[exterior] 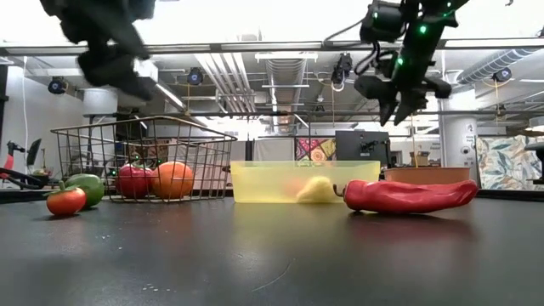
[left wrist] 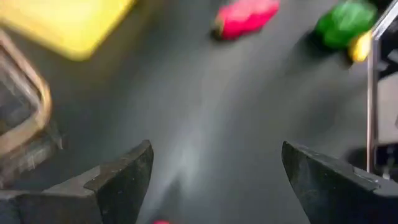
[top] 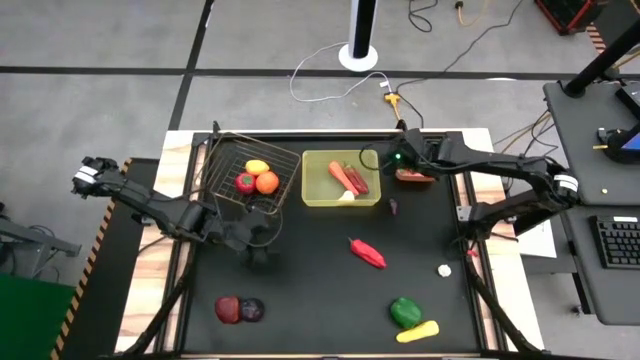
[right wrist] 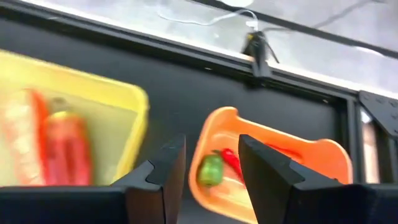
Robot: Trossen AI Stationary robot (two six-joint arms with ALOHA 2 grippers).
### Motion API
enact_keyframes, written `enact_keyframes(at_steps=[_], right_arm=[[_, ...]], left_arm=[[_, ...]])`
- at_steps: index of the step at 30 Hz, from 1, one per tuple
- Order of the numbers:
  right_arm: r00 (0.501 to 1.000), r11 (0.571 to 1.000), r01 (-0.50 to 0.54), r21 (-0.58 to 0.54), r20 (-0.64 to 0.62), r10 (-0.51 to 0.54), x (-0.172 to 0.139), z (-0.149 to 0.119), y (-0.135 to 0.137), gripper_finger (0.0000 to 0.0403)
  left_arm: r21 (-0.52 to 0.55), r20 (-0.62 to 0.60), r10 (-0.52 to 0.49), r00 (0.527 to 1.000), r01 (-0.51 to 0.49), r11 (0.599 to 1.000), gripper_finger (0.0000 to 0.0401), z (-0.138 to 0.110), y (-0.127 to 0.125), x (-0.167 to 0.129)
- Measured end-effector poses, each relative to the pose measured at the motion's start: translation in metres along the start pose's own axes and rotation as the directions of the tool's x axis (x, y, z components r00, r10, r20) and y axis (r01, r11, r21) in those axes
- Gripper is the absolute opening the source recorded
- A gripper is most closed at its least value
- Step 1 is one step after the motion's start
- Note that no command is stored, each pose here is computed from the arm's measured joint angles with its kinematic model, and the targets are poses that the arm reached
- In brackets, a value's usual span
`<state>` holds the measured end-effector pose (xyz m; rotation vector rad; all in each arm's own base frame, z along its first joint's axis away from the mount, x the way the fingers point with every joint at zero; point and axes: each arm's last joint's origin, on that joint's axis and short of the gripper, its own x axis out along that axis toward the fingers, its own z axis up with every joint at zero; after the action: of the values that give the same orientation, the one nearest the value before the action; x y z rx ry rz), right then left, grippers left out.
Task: Sort produce into baskets
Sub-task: Put the strawberry into the wire bin
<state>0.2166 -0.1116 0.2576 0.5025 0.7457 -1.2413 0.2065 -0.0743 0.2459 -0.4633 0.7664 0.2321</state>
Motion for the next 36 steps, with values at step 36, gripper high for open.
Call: enact_keyframes(at_steps=[36], right_arm=[[0.99, 0.987, -0.13, -0.096, 0.036, 0.134, -0.026, -0.014, 0.028, 0.0139]], left_arm=[[-0.053, -0.487, 0.355, 0.798, -0.433, 0.9, 0.0312, -0.067, 0.002, 0.09]])
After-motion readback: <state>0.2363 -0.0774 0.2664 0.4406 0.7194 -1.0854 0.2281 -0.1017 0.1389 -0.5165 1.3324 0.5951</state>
